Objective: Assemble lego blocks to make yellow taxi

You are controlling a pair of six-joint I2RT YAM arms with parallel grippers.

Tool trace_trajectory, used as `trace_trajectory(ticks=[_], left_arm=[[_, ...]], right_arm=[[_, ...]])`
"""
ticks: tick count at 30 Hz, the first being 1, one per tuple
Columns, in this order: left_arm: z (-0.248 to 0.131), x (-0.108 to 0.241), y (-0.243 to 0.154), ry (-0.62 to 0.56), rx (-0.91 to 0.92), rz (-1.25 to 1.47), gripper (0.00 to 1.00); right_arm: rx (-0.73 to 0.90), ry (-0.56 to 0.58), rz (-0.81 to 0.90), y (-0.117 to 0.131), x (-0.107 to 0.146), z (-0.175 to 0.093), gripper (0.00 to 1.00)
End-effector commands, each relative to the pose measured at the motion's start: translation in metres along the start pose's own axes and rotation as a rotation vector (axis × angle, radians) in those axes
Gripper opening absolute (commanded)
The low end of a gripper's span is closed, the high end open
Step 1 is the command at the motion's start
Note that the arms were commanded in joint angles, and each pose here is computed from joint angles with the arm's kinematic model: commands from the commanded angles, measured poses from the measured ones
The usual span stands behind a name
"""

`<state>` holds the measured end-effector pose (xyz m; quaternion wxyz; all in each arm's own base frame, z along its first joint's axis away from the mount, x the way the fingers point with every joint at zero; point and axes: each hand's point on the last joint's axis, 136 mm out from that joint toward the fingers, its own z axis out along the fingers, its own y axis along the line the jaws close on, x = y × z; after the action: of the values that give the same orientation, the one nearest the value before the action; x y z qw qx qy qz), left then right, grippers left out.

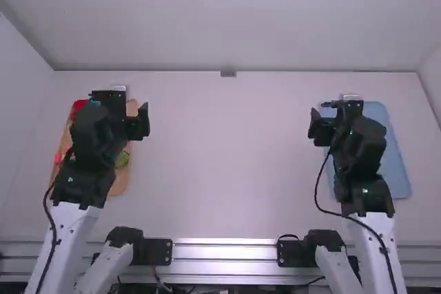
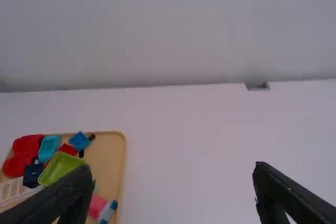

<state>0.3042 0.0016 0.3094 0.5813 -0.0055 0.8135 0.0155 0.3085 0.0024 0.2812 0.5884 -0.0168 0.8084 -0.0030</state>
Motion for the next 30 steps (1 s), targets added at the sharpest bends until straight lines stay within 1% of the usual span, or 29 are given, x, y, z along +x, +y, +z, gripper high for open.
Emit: trace_trajectory(ticks=[1,9,12,13,15,21,29,30], left_arm=[[-0.010,-0.001,-0.001,-0.048,0.031,-0.010,0.74],[-0.028,0.000,-0.001,-0.209,0.031,-0.012,0.58],[-0.039,0.002,0.000,-0.305,0.030,-0.014,0.48],[-0.040,0.003,0.000,-0.311,0.030,-0.014,0.47],[-0.045,0.008,0.000,-0.354,0.030,-0.015,0.42],[-0.046,0.041,-0.001,-0.354,0.030,-0.015,0.29],[-0.041,0.079,-0.001,-0.354,0.030,-0.015,0.14],[-0.041,0.080,-0.001,-0.354,0.030,-0.015,0.14]], right_arm=[[0.000,-0.039,0.030,0.000,0.002,-0.007,0.73],[0.002,-0.201,0.028,0.001,0.003,-0.025,0.57],[0.002,-0.216,0.027,0.002,0.024,-0.031,0.47],[0.002,-0.216,0.027,0.002,0.026,-0.031,0.47],[0.002,-0.216,0.027,0.002,0.041,-0.032,0.41],[0.002,-0.216,0.027,0.003,0.074,-0.033,0.29],[0.002,-0.216,0.027,0.004,0.109,-0.029,0.15],[0.002,-0.216,0.027,0.004,0.110,-0.029,0.15]])
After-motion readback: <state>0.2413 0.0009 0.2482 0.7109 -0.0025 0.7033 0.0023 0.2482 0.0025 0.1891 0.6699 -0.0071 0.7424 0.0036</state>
